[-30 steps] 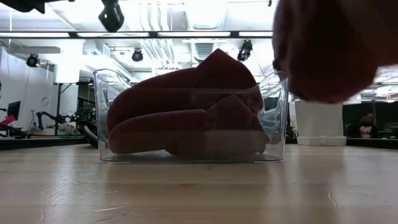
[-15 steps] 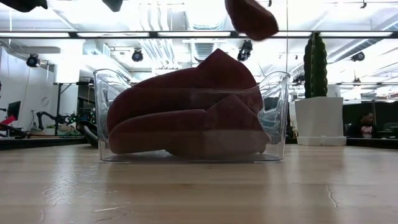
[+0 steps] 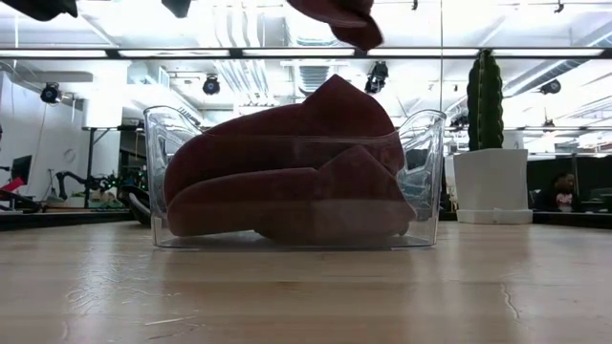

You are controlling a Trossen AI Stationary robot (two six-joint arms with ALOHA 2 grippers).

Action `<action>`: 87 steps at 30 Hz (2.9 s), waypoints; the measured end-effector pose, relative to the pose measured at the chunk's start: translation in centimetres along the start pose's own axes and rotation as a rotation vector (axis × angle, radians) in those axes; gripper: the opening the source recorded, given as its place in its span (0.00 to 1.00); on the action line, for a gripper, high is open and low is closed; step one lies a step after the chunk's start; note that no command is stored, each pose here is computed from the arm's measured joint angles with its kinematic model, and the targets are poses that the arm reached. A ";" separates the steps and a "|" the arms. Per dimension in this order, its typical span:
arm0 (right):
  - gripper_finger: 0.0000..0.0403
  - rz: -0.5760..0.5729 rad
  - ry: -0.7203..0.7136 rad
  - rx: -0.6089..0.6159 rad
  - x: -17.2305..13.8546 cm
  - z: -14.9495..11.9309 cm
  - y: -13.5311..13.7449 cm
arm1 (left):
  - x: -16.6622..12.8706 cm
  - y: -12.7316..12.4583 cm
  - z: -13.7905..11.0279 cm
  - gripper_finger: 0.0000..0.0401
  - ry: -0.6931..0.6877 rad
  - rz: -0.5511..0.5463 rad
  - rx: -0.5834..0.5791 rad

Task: Pick & Place hat
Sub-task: Put the red cap into the bottom transparent bin

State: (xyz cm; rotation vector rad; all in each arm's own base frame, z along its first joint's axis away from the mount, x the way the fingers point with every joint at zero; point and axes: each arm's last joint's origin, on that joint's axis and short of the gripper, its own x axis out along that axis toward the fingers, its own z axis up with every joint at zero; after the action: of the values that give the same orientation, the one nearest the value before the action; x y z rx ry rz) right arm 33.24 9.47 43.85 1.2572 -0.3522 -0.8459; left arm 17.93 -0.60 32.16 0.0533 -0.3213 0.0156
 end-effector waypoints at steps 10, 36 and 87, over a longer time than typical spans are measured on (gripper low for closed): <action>0.03 0.051 0.004 0.013 3.4 -1.1 0.8 | 0.7 0.3 -1.1 0.28 0.062 0.137 0.068; 0.09 0.084 0.021 0.002 4.6 -3.5 0.5 | 1.7 0.7 1.8 0.02 0.138 0.190 0.061; 0.61 0.882 0.602 -0.819 1.3 1.1 5.5 | 0.1 -0.9 -1.3 0.01 0.428 0.401 -1.375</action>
State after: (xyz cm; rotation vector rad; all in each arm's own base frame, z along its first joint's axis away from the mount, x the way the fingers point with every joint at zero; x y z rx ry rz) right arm 35.37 8.18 49.02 0.4330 -0.0256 0.1826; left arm 18.43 -1.38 30.89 -1.3626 0.1408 0.1968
